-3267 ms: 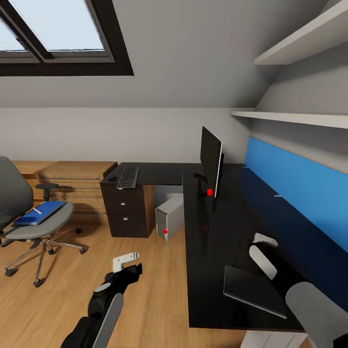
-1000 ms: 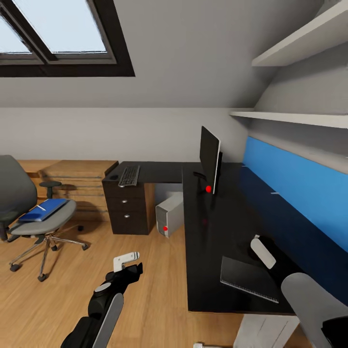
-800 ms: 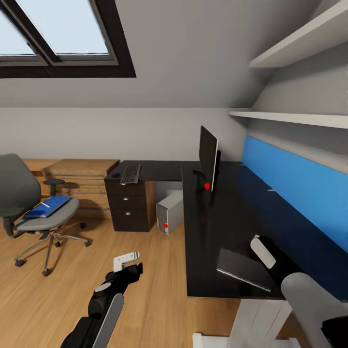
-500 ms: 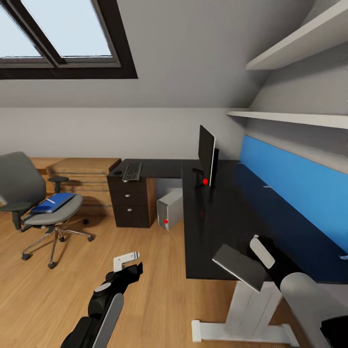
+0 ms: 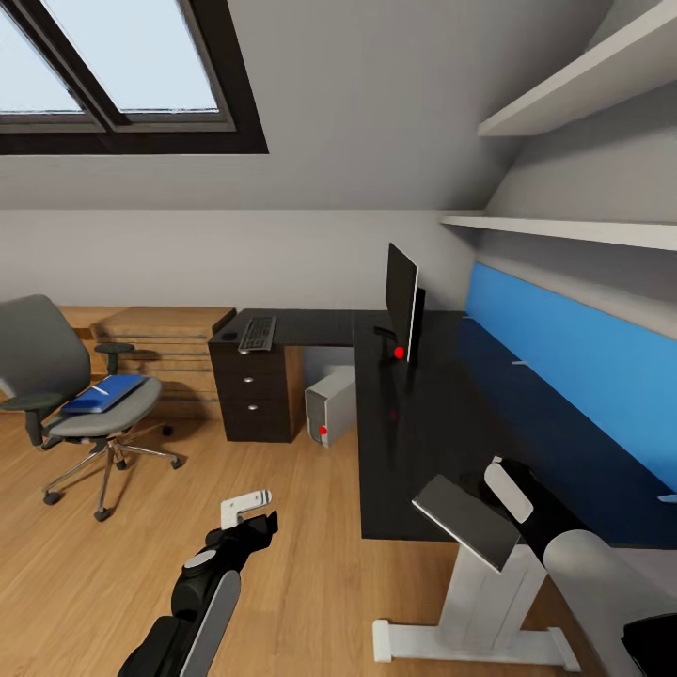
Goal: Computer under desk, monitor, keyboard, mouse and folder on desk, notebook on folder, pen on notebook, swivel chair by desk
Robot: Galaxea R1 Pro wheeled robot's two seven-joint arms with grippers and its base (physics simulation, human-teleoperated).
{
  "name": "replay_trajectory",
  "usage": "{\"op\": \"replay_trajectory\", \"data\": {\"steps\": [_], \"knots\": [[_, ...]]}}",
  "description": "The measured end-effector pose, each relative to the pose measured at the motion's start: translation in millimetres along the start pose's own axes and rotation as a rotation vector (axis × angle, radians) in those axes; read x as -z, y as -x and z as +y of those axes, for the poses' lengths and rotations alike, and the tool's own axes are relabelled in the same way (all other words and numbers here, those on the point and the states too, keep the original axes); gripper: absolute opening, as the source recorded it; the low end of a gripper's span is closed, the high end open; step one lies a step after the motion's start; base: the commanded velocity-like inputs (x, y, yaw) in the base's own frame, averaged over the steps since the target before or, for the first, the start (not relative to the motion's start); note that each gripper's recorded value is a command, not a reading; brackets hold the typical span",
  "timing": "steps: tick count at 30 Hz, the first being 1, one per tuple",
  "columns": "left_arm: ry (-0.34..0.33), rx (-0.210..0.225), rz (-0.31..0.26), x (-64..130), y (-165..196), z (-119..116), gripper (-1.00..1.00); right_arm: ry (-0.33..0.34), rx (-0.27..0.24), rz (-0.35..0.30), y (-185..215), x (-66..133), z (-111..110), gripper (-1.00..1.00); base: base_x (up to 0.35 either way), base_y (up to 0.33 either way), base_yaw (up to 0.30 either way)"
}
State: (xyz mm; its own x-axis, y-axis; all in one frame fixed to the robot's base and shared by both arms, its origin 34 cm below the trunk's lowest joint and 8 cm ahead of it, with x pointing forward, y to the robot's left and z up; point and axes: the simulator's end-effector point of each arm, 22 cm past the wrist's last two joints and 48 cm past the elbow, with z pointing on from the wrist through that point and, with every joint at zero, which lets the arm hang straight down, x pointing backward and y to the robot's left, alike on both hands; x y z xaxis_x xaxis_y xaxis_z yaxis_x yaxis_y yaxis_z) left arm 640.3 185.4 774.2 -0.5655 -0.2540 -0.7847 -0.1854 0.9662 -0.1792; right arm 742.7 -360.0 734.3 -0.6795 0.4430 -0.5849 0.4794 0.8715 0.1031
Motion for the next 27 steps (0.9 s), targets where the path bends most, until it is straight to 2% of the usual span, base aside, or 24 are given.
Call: {"op": "replay_trajectory", "data": {"steps": [4, 6, 9, 10, 13, 15, 16, 18, 19, 21, 22, 25, 26, 27], "knots": [[0.0, 0.0, 0.0, 0.0, 0, 0, 1.0, -0.001, -0.009, -0.003, 0, -0.1, 0, 1.0, 0.0, 0.0, 0.0], [0.0, 0.0, 0.0, 1.8, 3, -1, 1.0, -0.002, -0.03, -0.011, 2, -0.5, -3, 1.0, 0.0, 0.0, 0.0], [0.0, 0.0, 0.001, 4.5, 7, -2, 1.0, 0.038, -0.054, -0.084, 29, 12.4, 11, 1.0, 0.0, 0.0, 0.0], [0.0, 0.0, 0.001, 5.6, 8, -2, 1.0, 0.086, -0.089, -0.196, 64, 30.3, 28, 1.0, 0.0, 0.0, 0.0], [0.0, 0.0, 0.001, 8.4, 13, -3, 1.0, 0.141, -0.117, -0.292, 97, 56.0, 44, 1.0, 0.0, 0.0, 0.0], [0.0, 0.0, 0.001, 10.2, 15, -4, 1.0, 0.167, -0.124, -0.325, 108, 68.9, 52, 1.0, 0.0, 0.0, 0.0], [0.0, 0.0, 0.001, 11.2, 17, -4, 1.0, 0.203, -0.126, -0.359, 114, 83.3, 61, 1.0, 0.0, 0.0, 0.0], [0.001, -0.001, 0.001, 13.1, 20, -5, 1.0, 0.227, -0.123, -0.374, 115, 93.8, 67, 1.0, 0.0, 0.0, 0.0], [0.0, 0.0, 0.001, 14.1, 21, -5, 1.0, 0.284, -0.108, -0.391, 106, 113.8, 79, 1.0, 0.0, 0.0, 0.0], [0.001, -0.001, 0.001, 15.9, 24, -5, 1.0, 0.322, -0.101, -0.398, 104, 132.7, 89, 1.0, 0.0, 0.0, 0.0], [0.0, 0.0, 0.001, 16.0, 24, -6, 1.0, 0.394, -0.116, -0.371, 92, 159.7, 106, 1.0, 0.0, 0.0, 0.0], [0.0, 0.0, 0.001, 15.9, 24, -6, 1.0, 0.426, -0.134, -0.343, 84, 164.3, 111, 1.0, 0.0, 0.0, 0.0], [0.001, 0.0, 0.001, 15.9, 24, -5, 1.0, 0.447, -0.153, -0.31, 75, 163.9, 114, 1.0, -0.253, 0.0, -0.066], [0.004, -0.001, 0.003, 14.9, 23, -4, 1.0, 0.435, -0.175, -0.279, 64, 158.5, 108, 1.0, -0.282, 0.0, -0.119]]}}
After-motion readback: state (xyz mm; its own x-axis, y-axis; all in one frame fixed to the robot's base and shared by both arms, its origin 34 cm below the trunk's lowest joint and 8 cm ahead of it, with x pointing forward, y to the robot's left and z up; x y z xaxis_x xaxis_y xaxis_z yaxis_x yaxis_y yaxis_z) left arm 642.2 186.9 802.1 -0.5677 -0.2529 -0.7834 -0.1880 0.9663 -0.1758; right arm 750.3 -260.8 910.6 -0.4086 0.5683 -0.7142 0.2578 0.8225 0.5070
